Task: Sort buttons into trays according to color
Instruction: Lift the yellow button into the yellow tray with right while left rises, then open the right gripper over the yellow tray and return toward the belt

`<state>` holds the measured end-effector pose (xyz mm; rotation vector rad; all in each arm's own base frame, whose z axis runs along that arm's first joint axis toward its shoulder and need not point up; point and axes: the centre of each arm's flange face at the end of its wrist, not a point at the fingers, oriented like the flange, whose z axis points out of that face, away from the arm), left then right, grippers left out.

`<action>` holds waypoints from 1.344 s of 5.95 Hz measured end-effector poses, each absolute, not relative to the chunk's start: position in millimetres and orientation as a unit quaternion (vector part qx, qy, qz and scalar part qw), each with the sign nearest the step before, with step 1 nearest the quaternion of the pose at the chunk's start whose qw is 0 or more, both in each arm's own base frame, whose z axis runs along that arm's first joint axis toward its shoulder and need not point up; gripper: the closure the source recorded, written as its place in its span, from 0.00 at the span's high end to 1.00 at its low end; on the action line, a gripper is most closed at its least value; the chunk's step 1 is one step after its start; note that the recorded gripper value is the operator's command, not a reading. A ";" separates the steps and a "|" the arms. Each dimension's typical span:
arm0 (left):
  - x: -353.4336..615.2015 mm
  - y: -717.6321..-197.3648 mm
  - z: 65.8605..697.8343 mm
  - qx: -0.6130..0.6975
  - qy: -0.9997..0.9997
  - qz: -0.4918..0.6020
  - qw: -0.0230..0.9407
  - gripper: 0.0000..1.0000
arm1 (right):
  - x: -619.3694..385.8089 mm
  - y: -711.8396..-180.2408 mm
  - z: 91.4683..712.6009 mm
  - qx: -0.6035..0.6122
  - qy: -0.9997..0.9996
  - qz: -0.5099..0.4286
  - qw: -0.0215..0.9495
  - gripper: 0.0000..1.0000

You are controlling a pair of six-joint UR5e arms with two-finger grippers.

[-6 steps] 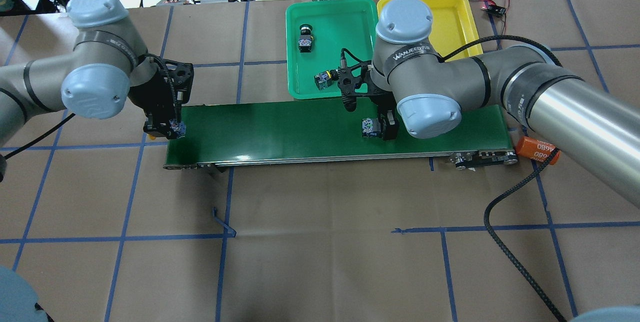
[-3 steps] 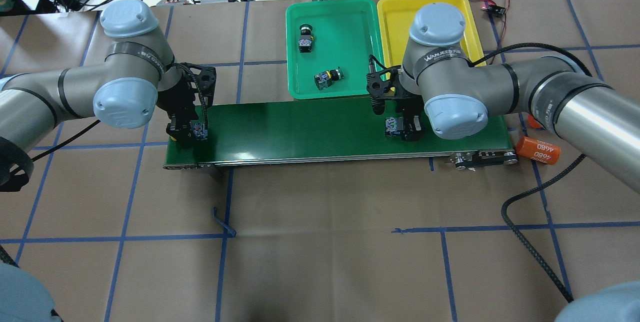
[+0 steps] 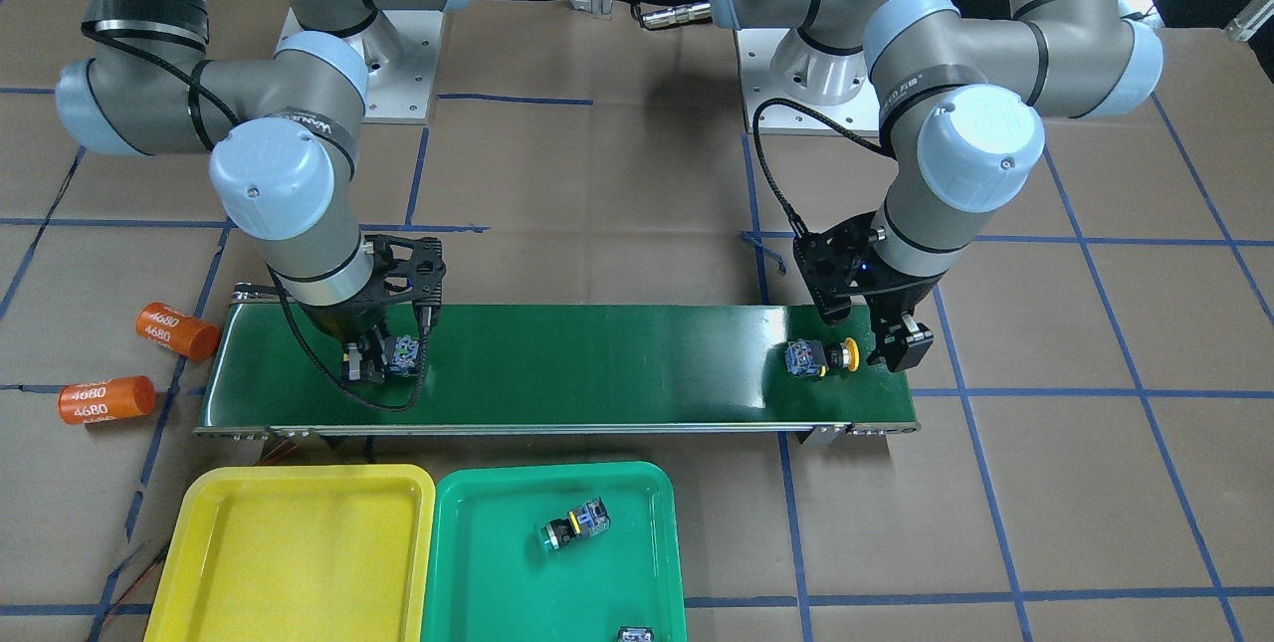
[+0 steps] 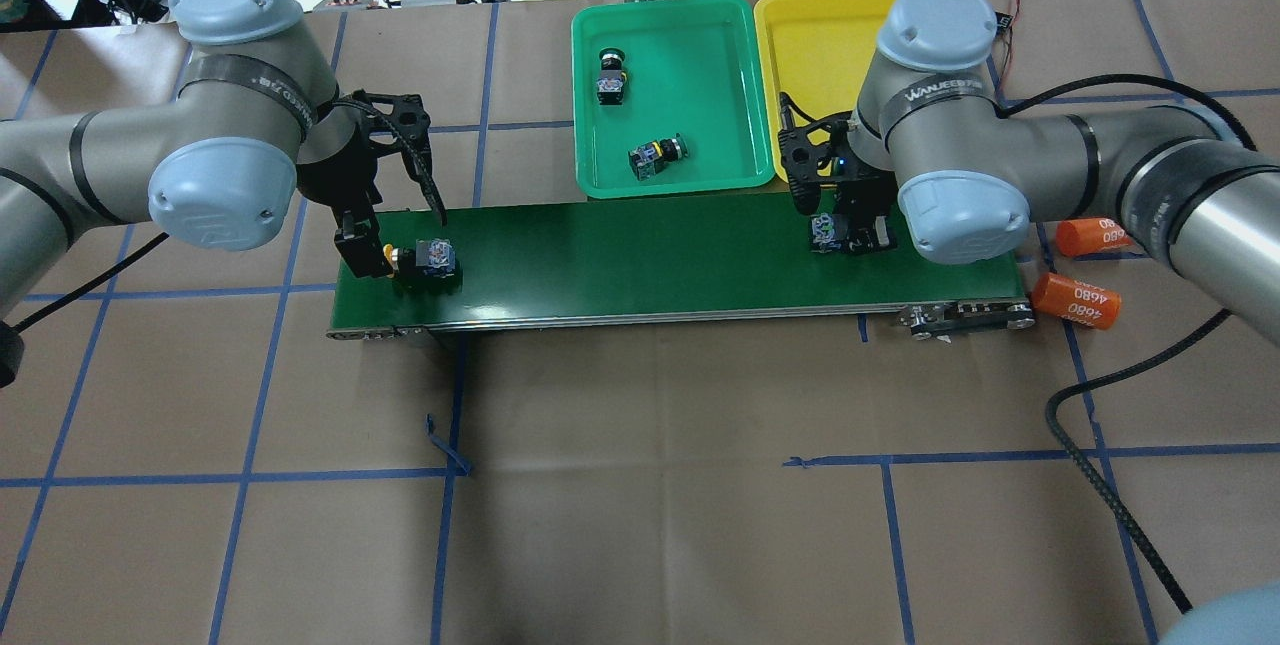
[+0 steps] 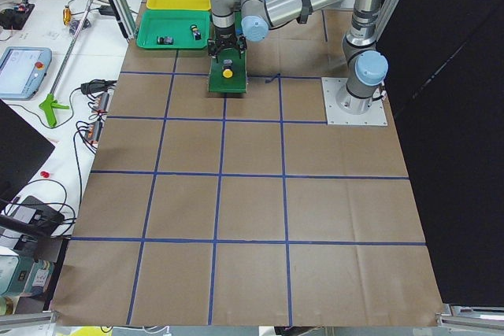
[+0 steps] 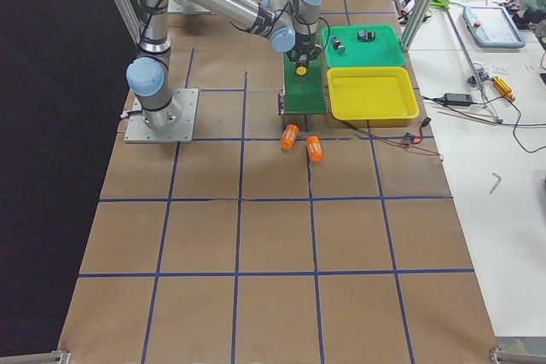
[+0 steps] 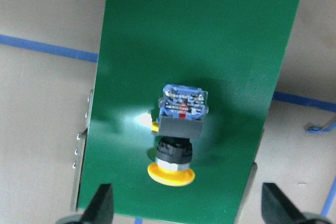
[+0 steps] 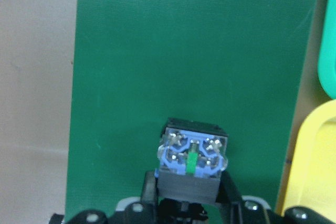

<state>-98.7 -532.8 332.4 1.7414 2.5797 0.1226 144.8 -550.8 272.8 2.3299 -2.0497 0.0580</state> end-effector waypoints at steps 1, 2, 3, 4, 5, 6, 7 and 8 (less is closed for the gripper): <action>-109.6 -514.5 367.3 0.490 0.871 0.027 0.008 0.99 | 135.1 -562.8 296.9 0.750 -0.659 0.038 0.039 0.14; -120.3 -492.5 404.8 0.432 0.902 0.009 -0.006 0.99 | 132.9 -590.2 319.9 0.752 -0.653 0.060 0.061 0.15; -124.9 -473.3 434.5 0.375 0.927 0.003 -0.014 0.99 | 131.6 -626.2 325.5 0.762 -0.640 0.069 0.075 0.15; -125.8 -464.9 452.0 0.300 0.954 -0.001 -0.014 0.99 | 126.2 -657.0 309.9 0.773 -0.626 0.065 0.076 0.15; -126.3 -462.5 462.2 0.211 0.977 -0.007 -0.013 0.99 | 108.5 -677.2 283.8 0.779 -0.620 0.057 0.067 0.49; -129.6 -460.4 468.4 0.136 0.991 -0.008 -0.013 0.99 | 90.1 -687.2 257.8 0.780 -0.621 0.050 0.054 0.99; -135.2 -458.7 471.4 0.093 0.996 -0.005 -0.014 0.99 | 83.8 -690.9 240.4 0.779 -0.623 0.056 0.034 1.00; -138.5 -457.4 472.2 0.074 0.997 0.000 -0.010 0.99 | 82.4 -694.2 239.7 0.776 -0.626 0.073 0.023 1.00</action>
